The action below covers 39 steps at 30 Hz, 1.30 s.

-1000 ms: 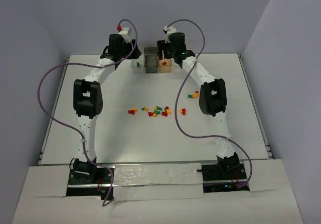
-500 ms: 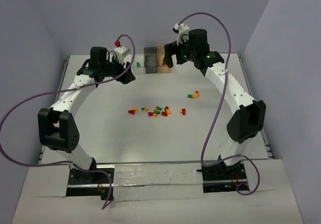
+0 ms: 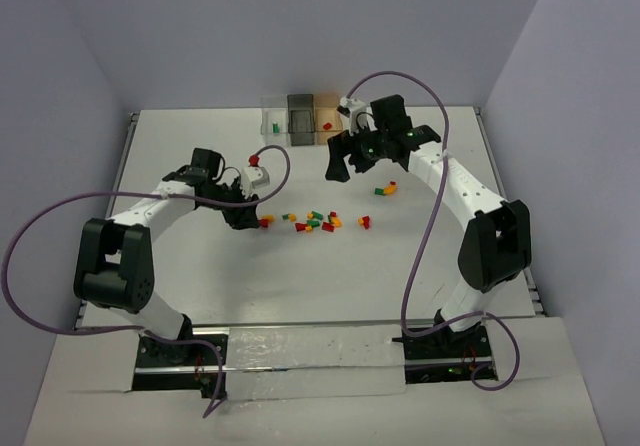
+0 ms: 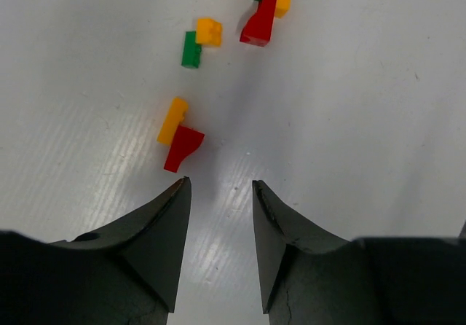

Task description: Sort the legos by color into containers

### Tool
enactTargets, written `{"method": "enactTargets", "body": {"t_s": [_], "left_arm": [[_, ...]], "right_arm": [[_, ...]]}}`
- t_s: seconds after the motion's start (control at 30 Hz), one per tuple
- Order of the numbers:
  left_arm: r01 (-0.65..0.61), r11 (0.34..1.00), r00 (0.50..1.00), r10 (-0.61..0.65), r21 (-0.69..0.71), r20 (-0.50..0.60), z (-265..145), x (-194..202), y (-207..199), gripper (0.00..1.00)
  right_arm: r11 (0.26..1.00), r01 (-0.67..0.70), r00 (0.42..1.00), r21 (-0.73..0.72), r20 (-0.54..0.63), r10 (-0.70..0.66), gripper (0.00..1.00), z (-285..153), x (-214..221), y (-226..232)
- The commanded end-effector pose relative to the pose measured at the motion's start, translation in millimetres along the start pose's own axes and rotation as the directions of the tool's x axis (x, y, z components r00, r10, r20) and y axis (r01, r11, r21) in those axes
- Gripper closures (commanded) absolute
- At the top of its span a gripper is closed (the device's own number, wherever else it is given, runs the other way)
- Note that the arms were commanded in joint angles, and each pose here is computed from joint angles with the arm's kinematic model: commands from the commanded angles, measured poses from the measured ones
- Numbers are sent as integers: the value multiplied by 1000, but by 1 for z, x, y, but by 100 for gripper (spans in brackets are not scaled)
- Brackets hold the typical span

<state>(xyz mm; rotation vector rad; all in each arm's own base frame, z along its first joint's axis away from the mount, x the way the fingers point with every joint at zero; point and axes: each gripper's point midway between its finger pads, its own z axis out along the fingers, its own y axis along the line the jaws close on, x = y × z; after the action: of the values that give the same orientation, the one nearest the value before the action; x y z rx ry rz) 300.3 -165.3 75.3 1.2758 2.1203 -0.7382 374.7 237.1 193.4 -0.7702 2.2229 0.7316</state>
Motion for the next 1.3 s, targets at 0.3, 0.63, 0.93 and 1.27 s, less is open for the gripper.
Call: {"method": "enactTargets", "body": {"t_s": [0.3,0.63,0.93,1.27], "left_arm": [[-116,989,992,119,-90,31,17,-47,37,59],[-153,986,984,146,-67,-103,38,-42,36,59],[-169,986,963,163,-10,-216,54,-19,30,58],[-218,975,938,197,-43,-285,65,-12,36,63]], "right_arm": [[1000,-24,1000,5,-5,24,4,4,13,-1],[981,-188,981,43,50,186,5,-22,11,-46],[957,-282,957,69,97,275,5,-47,15,-84],[953,-296,952,60,94,290,5,-49,17,-88]]}}
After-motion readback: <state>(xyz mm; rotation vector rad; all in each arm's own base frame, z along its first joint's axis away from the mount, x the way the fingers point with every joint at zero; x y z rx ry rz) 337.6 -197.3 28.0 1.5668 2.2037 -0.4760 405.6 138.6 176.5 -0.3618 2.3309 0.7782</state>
